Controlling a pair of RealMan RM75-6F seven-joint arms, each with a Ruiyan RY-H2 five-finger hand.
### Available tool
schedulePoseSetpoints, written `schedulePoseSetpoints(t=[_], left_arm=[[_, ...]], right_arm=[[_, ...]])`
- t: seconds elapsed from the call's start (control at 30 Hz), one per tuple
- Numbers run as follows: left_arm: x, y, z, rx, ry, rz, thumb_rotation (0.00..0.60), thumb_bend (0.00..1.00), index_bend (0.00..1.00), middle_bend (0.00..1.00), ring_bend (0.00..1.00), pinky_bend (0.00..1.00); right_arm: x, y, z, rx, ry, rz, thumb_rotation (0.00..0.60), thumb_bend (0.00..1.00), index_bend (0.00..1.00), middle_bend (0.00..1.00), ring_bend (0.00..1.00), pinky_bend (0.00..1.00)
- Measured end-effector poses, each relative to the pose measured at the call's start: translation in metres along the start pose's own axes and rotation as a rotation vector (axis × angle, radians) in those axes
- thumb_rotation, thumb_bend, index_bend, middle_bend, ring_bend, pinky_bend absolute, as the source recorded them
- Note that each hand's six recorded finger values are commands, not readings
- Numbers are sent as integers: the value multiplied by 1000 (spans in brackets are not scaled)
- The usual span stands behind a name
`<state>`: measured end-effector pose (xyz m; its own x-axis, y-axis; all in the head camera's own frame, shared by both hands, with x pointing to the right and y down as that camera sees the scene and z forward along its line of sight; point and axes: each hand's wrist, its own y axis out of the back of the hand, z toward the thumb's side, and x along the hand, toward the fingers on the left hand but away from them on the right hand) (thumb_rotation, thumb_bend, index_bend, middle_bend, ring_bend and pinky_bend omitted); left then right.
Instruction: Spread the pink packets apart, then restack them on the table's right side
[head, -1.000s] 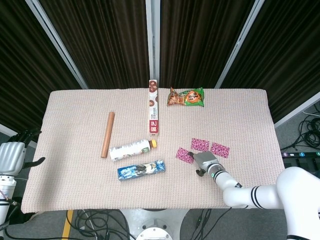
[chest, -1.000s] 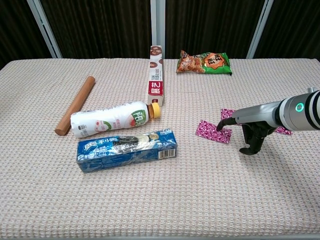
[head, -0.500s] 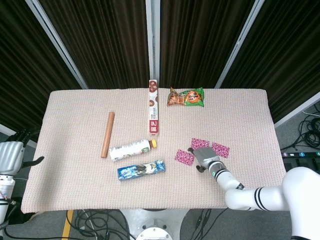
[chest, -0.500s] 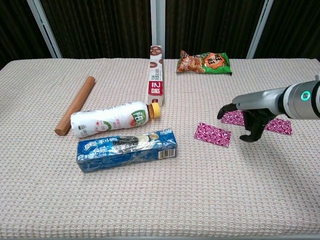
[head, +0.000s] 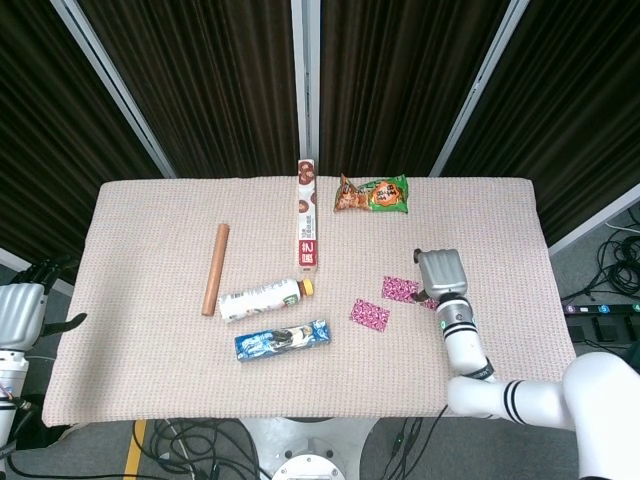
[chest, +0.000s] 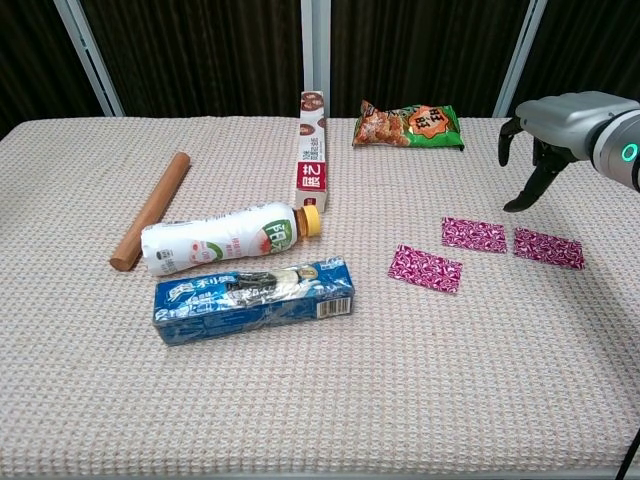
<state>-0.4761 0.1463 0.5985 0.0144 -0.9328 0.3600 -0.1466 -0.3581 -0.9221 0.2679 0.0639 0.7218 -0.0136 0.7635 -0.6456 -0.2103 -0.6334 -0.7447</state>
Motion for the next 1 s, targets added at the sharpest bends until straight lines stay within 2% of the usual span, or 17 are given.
schedulePoseSetpoints(t=[0.13,0.23,0.63,1.0], left_arm=[[0,1,-1,-1,0,1,600,0,293,308,254,327],[0,1,-3,1,1,-3,600,0,293,308,253,327],[-1,-1,-5,3,3,-9,600,0,293,308,253,327],[-2,0,-8,8,8,-6,600,0,293,308,253,327]], right_arm=[[-6,-15,-3,2,-62,31,480,0,388,1000,1000,1000],[-9,-25,-2,2,-72,55,478,0,388,1000,1000,1000],[-18,-40,11,-20,-22,149,478,0,383,1000,1000,1000],[-26,-52,15,-42,-20,189,475,0,321,1000,1000,1000]])
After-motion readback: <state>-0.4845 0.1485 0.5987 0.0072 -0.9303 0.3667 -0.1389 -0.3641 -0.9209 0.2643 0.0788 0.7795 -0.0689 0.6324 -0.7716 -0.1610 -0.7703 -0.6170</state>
